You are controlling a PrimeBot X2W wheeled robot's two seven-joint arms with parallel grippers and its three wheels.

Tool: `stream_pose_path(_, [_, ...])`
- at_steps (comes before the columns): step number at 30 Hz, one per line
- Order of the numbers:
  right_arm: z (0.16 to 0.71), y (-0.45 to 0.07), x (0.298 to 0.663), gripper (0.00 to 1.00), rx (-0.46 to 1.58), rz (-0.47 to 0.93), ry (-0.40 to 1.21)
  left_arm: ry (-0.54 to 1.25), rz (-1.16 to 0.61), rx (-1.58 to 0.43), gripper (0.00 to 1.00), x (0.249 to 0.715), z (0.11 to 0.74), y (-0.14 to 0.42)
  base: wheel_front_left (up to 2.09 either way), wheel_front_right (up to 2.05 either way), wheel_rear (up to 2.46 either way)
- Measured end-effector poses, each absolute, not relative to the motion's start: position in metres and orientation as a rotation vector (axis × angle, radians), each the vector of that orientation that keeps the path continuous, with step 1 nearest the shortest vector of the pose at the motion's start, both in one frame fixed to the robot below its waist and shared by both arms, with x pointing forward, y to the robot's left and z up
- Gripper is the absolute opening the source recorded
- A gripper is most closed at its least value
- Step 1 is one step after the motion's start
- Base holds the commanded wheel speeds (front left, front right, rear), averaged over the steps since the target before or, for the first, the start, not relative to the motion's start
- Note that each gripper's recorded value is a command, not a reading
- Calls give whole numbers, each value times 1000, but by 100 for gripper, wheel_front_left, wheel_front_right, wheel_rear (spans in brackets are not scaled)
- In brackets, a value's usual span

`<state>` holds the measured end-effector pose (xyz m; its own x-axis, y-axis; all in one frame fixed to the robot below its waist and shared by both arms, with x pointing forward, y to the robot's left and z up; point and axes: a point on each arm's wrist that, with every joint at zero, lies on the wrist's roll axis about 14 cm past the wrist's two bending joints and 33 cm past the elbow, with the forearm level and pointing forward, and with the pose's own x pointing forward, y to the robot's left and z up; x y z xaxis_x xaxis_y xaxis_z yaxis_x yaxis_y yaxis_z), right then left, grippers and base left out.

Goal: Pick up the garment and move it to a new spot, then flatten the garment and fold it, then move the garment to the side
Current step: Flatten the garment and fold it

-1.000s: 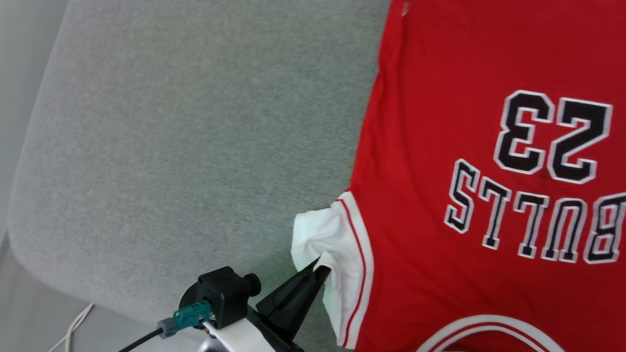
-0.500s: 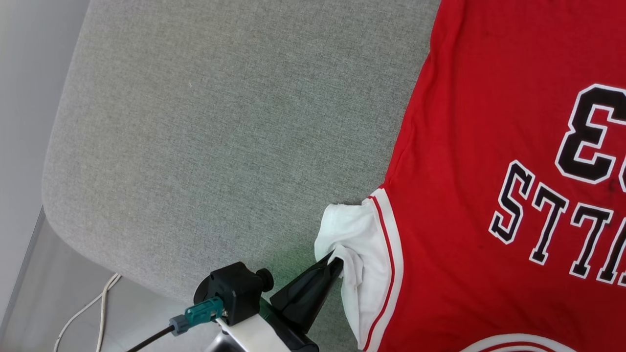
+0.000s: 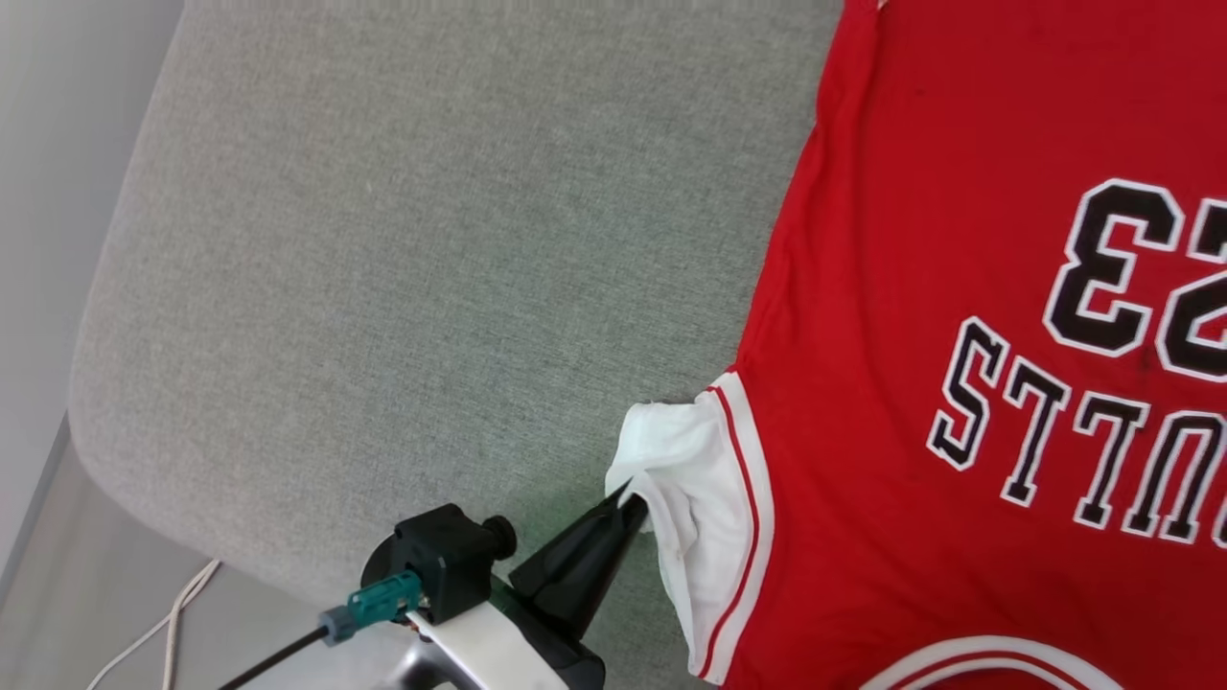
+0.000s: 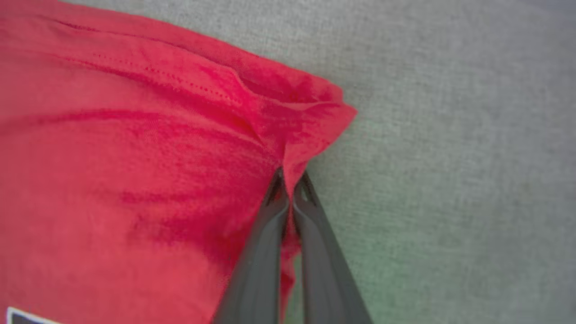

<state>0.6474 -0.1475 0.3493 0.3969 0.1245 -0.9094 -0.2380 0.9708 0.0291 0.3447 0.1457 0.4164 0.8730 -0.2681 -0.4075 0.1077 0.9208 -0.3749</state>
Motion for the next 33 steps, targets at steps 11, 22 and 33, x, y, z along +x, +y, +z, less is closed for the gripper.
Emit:
stream_pose_path(11, [373,-198,574,0,-126,193,1169,378,-222,-335,0,351,439,155,0,0,0])
stream_pose_path(22, [395,-243,463,0,-13,170,1133,322,-267,-374,0,341,453,142,0,0,0])
stream_pose_path(33, [396,-278,362,0,73,80,1100,267,-324,-381,0,338,471,128,0,0,0])
